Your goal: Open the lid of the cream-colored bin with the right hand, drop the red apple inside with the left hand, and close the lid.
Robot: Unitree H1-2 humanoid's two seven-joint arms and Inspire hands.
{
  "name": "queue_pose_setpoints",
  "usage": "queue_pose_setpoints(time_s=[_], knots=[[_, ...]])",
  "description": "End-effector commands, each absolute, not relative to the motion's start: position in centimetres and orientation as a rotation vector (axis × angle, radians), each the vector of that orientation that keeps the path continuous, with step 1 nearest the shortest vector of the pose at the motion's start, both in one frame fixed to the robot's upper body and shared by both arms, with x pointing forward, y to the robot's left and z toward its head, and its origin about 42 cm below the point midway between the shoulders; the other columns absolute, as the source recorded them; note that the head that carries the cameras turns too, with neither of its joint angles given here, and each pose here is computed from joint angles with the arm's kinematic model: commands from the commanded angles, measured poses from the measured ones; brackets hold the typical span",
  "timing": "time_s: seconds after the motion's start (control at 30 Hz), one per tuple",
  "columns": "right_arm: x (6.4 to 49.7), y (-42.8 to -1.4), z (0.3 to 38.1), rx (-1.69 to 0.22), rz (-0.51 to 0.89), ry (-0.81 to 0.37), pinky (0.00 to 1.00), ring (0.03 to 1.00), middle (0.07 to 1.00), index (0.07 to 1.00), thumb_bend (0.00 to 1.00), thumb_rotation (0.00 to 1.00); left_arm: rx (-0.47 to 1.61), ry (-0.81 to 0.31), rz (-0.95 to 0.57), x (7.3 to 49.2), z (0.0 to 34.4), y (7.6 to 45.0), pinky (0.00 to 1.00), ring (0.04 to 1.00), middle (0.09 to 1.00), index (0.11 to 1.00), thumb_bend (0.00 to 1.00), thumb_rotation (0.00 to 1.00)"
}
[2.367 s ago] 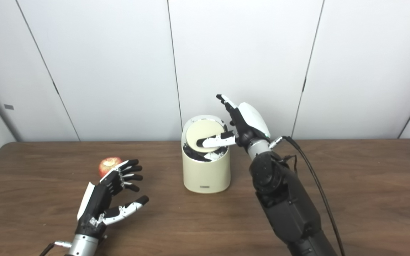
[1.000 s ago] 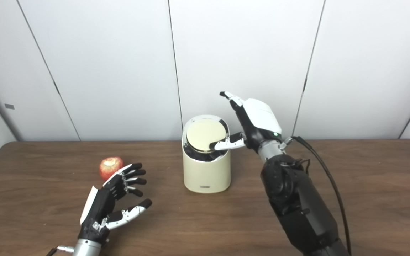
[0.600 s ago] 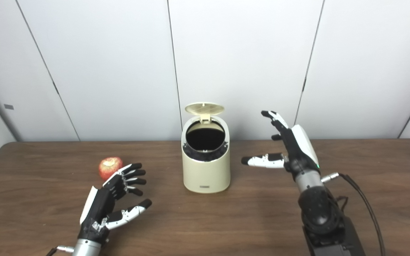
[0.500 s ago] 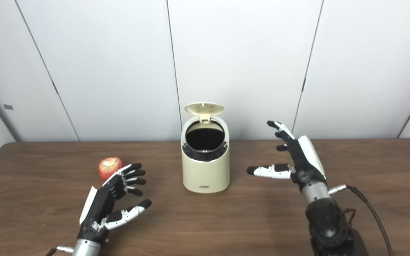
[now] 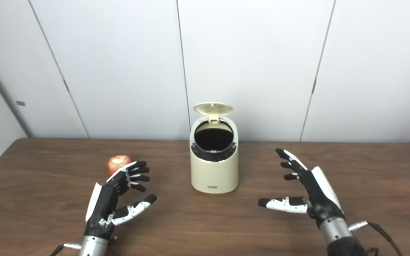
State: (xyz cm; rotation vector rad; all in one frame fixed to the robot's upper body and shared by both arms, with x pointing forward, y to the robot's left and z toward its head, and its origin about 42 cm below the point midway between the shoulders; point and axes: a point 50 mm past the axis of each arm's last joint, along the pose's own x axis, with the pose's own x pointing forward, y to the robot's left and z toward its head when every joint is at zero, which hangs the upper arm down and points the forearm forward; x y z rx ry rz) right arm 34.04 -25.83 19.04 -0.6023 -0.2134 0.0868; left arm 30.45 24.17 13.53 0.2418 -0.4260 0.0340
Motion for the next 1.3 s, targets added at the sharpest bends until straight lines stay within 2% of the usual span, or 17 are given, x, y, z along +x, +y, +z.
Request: queue_pose_setpoints(time_s=[0.0,0.1,0.17,0.33,0.4,0.53,0.63,0.8,0.93,1.03,1.13,1.27], knots=[[34.0,-26.4,20.9,-0.618,0.083,-0.307,0.70,0.842,0.904,0.893,0.83,0.20,0.300,-0.563,0.101,30.6,16.3,24.3,0.54,0.669,0.716,0.745,0.64,0.00],[33.6,-26.8,20.7,-0.618,0.083,-0.285,0.75,0.851,0.909,0.900,0.80,0.16,0.386,-0.602,0.213,30.8,17.6,24.9,0.57,0.691,0.726,0.746,0.67,0.00],[33.5,-27.0,20.6,-0.619,0.082,-0.267,0.75,0.858,0.912,0.904,0.79,0.12,0.410,-0.595,0.279,31.2,18.0,25.5,0.62,0.763,0.788,0.779,0.69,0.05],[33.1,-27.1,20.7,-0.620,0.089,-0.246,0.78,0.866,0.919,0.910,0.79,0.08,0.437,-0.583,0.381,32.4,19.2,27.2,0.66,0.840,0.859,0.826,0.69,0.08],[33.1,-27.1,20.8,-0.622,0.094,-0.241,0.77,0.864,0.917,0.908,0.78,0.09,0.474,-0.575,0.413,33.0,19.7,27.9,0.65,0.813,0.844,0.822,0.70,0.08],[32.9,-27.0,21.0,-0.634,0.103,-0.227,0.76,0.858,0.914,0.902,0.78,0.13,0.545,-0.543,0.437,34.4,20.7,29.3,0.71,0.804,0.826,0.824,0.75,0.09],[32.9,-26.9,21.3,-0.634,0.109,-0.221,0.76,0.861,0.917,0.902,0.78,0.13,0.571,-0.510,0.435,35.6,21.1,30.1,0.84,0.857,0.845,0.839,0.78,0.11],[32.8,-26.7,21.6,-0.637,0.111,-0.222,0.76,0.864,0.918,0.903,0.79,0.12,0.628,-0.422,0.396,37.0,21.5,30.7,0.82,0.862,0.838,0.847,0.82,0.18],[32.8,-26.8,21.8,-0.638,0.111,-0.234,0.75,0.853,0.911,0.900,0.79,0.10,0.681,-0.334,0.324,37.9,21.4,31.1,0.83,0.899,0.876,0.878,0.87,0.24],[32.7,-26.9,21.9,-0.637,0.109,-0.232,0.75,0.853,0.914,0.899,0.79,0.10,0.728,-0.292,0.294,38.3,21.2,31.2,0.78,0.908,0.885,0.892,0.94,0.29],[32.7,-27.0,21.9,-0.640,0.109,-0.234,0.73,0.846,0.912,0.896,0.79,0.10,0.777,-0.263,0.286,38.7,20.7,31.3,0.76,0.901,0.870,0.892,0.99,0.30],[32.5,-27.0,22.1,-0.642,0.110,-0.232,0.75,0.846,0.905,0.896,0.79,0.12,0.829,-0.229,0.274,39.1,20.1,31.4,0.77,0.909,0.871,0.895,1.00,0.31]])
